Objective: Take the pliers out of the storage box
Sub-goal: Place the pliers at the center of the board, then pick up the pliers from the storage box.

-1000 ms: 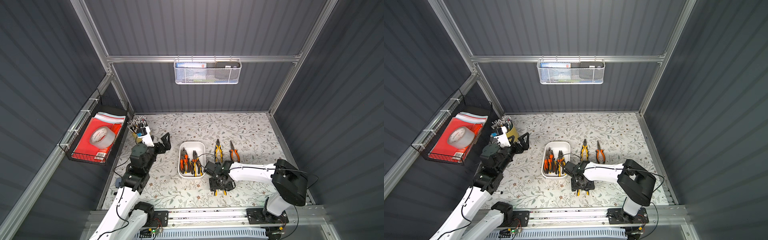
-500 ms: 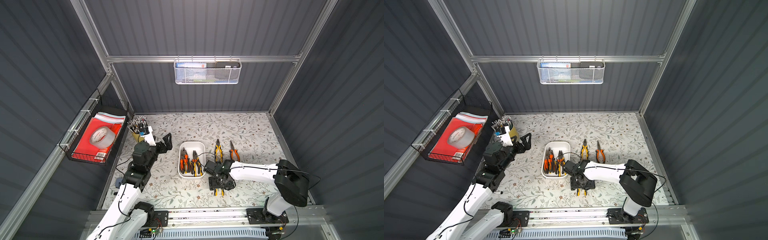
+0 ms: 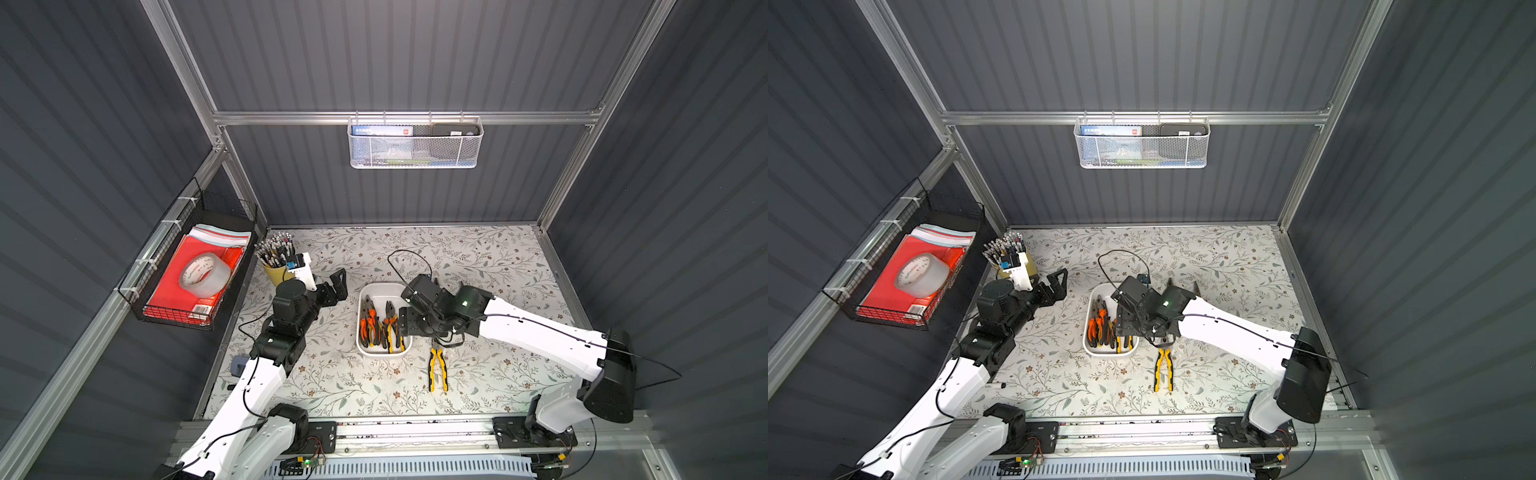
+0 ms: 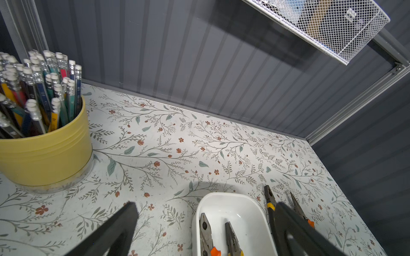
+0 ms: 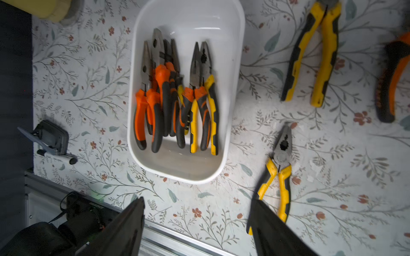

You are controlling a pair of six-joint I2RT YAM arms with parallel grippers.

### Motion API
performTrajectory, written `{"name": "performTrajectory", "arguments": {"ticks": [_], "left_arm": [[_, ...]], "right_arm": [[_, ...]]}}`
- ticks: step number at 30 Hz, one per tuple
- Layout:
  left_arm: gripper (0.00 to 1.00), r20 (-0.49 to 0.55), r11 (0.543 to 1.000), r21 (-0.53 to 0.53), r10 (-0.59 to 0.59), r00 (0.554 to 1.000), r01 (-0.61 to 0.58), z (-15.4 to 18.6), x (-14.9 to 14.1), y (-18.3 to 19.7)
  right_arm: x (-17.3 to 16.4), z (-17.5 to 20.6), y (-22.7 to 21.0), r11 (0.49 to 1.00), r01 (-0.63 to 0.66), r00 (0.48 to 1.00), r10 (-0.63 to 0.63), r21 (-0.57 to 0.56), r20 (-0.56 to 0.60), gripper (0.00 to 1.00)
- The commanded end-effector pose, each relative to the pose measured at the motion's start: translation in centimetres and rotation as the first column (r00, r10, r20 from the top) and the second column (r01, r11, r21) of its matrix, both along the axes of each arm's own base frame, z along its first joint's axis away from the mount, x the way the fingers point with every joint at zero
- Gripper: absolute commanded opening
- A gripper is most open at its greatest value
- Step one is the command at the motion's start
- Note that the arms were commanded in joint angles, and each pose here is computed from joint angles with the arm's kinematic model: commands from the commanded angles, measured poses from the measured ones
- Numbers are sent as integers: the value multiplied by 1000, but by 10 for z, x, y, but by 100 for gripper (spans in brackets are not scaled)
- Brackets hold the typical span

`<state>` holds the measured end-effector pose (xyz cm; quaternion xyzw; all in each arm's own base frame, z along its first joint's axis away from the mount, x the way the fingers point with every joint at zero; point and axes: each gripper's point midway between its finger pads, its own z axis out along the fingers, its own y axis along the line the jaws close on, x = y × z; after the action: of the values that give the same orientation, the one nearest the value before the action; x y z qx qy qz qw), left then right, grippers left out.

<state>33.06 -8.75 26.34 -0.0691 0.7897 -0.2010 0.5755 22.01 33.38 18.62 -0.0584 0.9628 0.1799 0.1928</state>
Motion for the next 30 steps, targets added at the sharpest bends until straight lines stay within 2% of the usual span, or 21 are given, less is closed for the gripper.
{"name": "performTrajectory", "arguments": {"ticks": [1, 7, 17, 24, 30], "left_arm": [[99, -2, 1000, -5, -1, 1000, 1, 2, 1, -1], [99, 9, 1000, -6, -1, 1000, 1, 5, -1, 0], [99, 13, 1000, -7, -4, 1000, 5, 6, -1, -1], [99, 14, 1000, -7, -9, 1000, 9, 7, -1, -1], [99, 14, 1000, -8, -11, 1000, 11, 6, -1, -2]], "right_arm": [[14, -16, 14, 997, -53, 999, 52, -61, -12, 70], [23, -54, 22, 958, -110, 990, 83, -263, -110, 47], [30, -98, 24, 940, -129, 985, 83, -316, -153, 45], [26, -132, 18, 907, -166, 973, 88, -388, -211, 37], [27, -147, 20, 900, -173, 972, 90, -400, -219, 34]]}}
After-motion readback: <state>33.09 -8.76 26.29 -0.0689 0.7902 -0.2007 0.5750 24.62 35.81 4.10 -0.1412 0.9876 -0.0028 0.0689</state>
